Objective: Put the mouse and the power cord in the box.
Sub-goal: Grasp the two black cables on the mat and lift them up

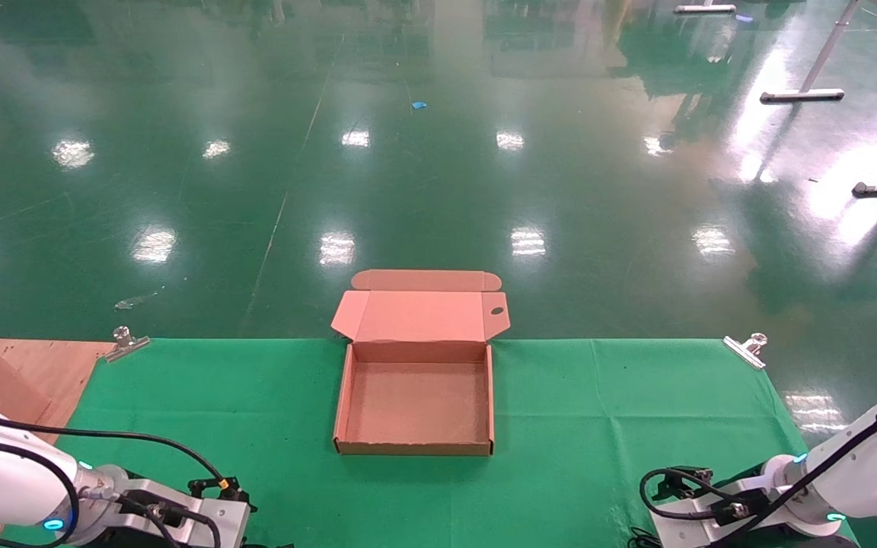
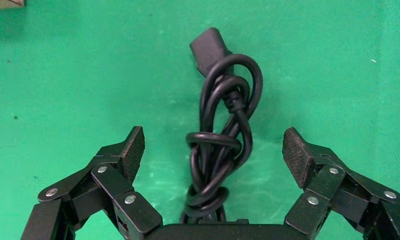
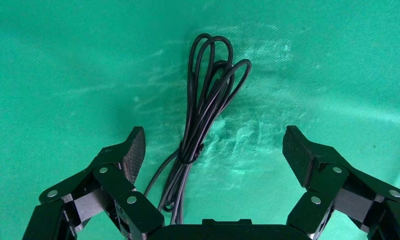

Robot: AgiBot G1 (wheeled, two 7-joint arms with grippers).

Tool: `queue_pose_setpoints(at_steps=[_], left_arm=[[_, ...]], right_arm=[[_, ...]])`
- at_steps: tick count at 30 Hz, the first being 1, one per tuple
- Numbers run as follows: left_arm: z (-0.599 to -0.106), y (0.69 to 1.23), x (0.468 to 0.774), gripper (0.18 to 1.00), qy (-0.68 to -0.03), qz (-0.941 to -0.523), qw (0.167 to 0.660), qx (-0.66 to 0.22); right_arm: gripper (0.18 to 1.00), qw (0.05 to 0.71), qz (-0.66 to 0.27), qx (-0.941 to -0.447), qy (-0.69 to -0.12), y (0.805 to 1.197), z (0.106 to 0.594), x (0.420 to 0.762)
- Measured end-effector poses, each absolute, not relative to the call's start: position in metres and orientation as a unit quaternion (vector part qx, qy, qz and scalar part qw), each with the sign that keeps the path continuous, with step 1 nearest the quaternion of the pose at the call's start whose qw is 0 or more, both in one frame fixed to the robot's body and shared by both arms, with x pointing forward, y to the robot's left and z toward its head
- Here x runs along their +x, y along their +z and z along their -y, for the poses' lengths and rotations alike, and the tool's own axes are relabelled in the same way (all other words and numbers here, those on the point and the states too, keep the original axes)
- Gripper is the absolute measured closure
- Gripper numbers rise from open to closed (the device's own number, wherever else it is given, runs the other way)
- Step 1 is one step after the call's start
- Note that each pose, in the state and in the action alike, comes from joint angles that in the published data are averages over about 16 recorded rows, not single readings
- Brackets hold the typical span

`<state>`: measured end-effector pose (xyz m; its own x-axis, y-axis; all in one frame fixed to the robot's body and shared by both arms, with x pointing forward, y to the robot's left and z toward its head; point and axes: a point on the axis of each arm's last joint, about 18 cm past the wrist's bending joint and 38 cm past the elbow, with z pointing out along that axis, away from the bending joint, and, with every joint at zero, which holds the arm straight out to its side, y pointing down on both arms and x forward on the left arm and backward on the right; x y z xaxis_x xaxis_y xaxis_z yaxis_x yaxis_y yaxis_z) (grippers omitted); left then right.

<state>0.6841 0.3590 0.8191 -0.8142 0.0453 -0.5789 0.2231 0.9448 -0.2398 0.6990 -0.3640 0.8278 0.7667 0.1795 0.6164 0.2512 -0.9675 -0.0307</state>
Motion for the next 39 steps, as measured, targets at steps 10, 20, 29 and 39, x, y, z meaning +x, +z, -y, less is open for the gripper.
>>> queue_pose_setpoints(at_steps=[10,20,29,39], left_arm=[[-0.359,0.821,0.684,0.226,-0.148,-0.941,0.295,0.075],[-0.358,0.823,0.683,0.352,-0.147,-0.942,0.29,0.081],[-0.359,0.826,0.682,0.552,-0.147,-0.943,0.287,0.082],[-0.361,0.834,0.68,0.734,-0.151,-0.943,0.285,0.081]], right_arm=[[0.23,0.06,0.115,-0.938,-0.32,0.827,0.369,0.699],[0.389,0.064,0.118,-0.938,-0.321,0.831,0.372,0.698],[0.591,0.068,0.12,-0.938,-0.318,0.833,0.374,0.696],[0.813,0.076,0.122,-0.938,-0.315,0.835,0.377,0.693]])
